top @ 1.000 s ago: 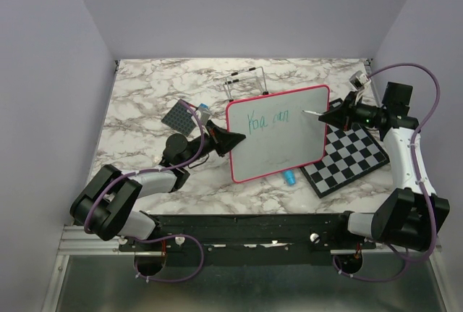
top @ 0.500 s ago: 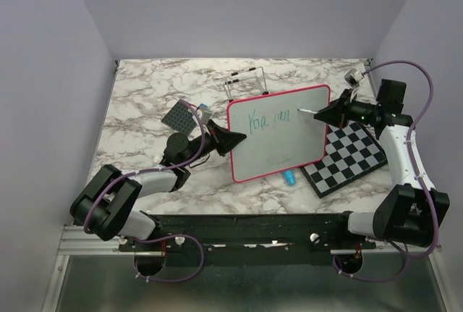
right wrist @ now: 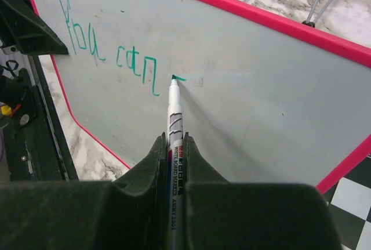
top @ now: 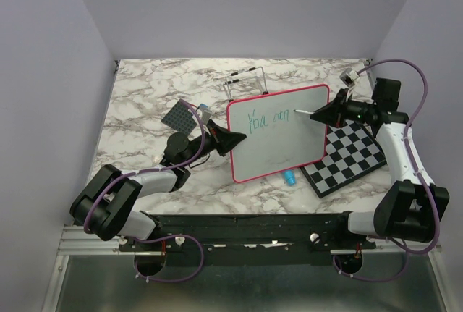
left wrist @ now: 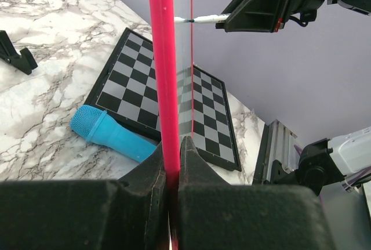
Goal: Write a sentence on the whiteboard
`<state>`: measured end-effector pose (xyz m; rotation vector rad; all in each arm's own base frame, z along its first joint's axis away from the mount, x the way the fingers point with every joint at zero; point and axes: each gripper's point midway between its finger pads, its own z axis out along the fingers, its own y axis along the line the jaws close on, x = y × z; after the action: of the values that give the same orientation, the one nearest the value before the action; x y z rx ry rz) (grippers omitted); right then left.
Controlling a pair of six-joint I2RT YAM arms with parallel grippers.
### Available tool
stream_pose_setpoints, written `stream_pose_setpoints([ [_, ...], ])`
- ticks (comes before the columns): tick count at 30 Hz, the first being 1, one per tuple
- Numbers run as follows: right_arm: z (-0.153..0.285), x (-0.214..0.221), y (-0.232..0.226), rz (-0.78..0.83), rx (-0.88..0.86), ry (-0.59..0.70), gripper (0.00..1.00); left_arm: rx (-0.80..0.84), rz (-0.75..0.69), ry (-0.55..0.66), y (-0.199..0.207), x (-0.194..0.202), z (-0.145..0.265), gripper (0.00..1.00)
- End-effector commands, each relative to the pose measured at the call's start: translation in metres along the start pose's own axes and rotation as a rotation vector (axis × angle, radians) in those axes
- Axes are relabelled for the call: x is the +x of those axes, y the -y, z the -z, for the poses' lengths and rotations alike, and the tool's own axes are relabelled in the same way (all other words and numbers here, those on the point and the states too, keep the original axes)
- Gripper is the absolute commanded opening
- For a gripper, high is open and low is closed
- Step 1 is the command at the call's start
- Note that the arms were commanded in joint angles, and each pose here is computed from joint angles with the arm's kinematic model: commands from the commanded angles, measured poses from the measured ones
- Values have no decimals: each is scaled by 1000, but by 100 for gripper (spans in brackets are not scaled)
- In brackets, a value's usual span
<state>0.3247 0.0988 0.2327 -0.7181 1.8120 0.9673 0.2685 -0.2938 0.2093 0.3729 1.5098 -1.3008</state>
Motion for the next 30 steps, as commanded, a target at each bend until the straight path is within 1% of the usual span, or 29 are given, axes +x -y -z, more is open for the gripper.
stream_pose_setpoints([
  [1,-4,-9,-2,41,-21,2,1,-27,-81,-63,-12,16,2,0],
  [15,1,17,-6,30,-1,-74,1,-29,-87,-63,-12,15,1,0],
  [24,8,4,5,41,70,-52,1,-31,-86,-66,-13,16,2,0],
  [30,10,-13,11,56,98,-21,1,-31,-87,-65,-13,16,1,0],
])
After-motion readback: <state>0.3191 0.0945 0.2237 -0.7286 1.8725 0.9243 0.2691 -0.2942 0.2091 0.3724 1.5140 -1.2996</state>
